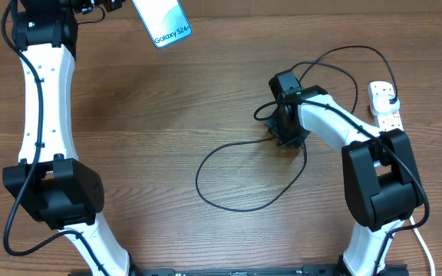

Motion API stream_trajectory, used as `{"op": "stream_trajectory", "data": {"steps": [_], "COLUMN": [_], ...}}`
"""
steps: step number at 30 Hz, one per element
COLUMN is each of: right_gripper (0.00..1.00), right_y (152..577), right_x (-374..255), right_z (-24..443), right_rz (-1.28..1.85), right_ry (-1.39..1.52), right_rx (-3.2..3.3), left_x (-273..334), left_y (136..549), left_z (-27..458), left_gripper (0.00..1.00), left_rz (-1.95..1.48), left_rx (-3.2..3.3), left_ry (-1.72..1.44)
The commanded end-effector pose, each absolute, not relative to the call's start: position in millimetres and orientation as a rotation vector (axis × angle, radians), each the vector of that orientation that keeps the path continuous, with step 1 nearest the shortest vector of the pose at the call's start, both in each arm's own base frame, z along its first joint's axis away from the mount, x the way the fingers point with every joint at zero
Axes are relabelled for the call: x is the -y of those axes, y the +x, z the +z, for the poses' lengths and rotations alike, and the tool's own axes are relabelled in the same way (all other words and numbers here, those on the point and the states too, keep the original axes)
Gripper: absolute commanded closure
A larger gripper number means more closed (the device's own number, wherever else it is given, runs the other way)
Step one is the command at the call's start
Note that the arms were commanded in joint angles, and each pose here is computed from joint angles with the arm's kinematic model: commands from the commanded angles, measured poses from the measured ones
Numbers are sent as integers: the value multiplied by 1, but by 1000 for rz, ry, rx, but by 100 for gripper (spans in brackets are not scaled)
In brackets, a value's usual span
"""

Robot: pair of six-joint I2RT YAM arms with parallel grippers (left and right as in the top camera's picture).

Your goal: Plug charger to phone and switch on socket

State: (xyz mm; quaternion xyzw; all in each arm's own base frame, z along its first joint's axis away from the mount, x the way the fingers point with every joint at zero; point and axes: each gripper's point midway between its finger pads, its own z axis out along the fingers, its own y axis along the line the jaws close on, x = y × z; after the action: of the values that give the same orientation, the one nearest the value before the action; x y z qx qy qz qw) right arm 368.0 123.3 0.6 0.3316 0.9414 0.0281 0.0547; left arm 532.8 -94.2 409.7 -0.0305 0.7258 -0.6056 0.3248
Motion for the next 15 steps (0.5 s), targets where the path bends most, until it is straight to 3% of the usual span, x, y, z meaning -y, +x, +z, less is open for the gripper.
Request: {"op": "stream_trajectory", "data": {"steps": [1,15], "right_gripper": [78,78], "right_y": [355,343], "right_x": [-120,-131], "right_z": [-19,-20], "right_rz": [51,34], "right_ry": [1029,1082], "right_rx": [-2910,-2923], "left_x": [98,98], "left_y": [528,528], "left_z": [414,414], "left_gripper": [96,96], "left_rz": [-1600,-1601], "left_rx": [-1898,-1898], "left_ry": [-34,-33]}}
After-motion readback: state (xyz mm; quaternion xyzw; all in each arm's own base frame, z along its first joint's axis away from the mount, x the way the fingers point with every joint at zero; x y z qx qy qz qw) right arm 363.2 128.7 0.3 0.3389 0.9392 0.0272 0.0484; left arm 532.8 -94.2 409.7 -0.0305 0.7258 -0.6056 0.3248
